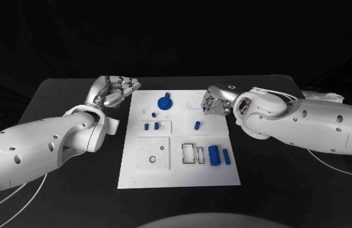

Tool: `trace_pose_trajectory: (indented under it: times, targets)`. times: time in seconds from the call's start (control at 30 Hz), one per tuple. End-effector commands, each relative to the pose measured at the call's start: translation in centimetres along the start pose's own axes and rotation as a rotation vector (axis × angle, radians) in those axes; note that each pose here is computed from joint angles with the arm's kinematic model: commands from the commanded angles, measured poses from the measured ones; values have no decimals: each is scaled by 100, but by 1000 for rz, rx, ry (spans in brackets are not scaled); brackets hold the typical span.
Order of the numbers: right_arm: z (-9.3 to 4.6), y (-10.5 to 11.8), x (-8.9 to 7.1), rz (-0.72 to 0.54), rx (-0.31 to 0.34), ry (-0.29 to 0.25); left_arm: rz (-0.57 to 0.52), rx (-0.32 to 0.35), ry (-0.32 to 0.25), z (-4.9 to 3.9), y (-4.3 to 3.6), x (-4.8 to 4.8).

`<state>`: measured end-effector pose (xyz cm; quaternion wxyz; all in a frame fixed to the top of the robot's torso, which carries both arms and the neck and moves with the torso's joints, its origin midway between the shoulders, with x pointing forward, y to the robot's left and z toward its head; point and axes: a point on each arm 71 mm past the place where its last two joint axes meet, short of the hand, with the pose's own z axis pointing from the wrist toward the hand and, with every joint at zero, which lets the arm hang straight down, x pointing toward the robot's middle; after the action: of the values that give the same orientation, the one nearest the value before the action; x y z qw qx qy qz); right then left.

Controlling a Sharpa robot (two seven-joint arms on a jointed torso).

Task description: Assemble the parts on the task board

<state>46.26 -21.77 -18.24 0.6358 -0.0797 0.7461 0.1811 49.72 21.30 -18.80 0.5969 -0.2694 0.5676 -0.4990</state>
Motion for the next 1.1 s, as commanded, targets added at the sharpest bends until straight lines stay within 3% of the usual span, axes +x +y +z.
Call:
trace_pose_trajectory:
  times: [0.03,0.53,1.1]
  targets:
    - [-8,21,-32,-5,-14,-12,-11,6,15,5,-12,23]
    - [-48,207,-184,48,-81,-60,-10,5,16,8,-1,31]
    - [24,695,-130,189,-200,-3,-4,6,10,23,16,20]
